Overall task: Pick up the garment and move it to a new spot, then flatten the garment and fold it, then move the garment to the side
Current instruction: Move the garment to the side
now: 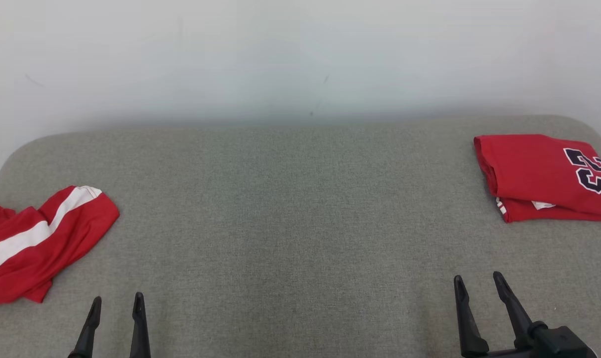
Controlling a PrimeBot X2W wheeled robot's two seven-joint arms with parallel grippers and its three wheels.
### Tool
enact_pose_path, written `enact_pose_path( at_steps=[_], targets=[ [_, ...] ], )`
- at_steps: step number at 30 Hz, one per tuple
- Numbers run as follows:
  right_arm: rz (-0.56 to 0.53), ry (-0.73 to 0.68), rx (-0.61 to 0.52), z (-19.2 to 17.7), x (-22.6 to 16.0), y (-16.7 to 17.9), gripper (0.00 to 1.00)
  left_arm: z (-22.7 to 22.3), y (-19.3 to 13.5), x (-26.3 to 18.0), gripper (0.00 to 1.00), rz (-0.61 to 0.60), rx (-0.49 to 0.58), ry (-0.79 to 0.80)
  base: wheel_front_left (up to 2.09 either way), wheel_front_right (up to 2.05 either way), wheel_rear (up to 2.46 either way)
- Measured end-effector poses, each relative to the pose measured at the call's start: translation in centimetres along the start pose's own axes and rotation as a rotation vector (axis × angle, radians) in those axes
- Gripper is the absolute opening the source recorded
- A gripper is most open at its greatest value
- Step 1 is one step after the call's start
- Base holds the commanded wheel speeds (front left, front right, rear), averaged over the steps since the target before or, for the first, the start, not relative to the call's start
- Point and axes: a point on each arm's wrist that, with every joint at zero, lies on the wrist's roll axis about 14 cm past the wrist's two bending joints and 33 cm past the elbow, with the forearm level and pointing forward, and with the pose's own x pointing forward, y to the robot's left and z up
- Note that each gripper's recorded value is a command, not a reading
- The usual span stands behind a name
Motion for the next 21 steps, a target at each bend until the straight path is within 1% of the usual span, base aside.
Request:
enact_pose_path(
  at_steps=[21],
  targets=[
    [0.022, 0.013, 0.024, -0.43, -0.60, 0.93, 1.00, 0.17, 0.72, -0.96, 1.00, 0.020, 0.022, 0.000, 0.00, 0.00, 0.00]
  ],
)
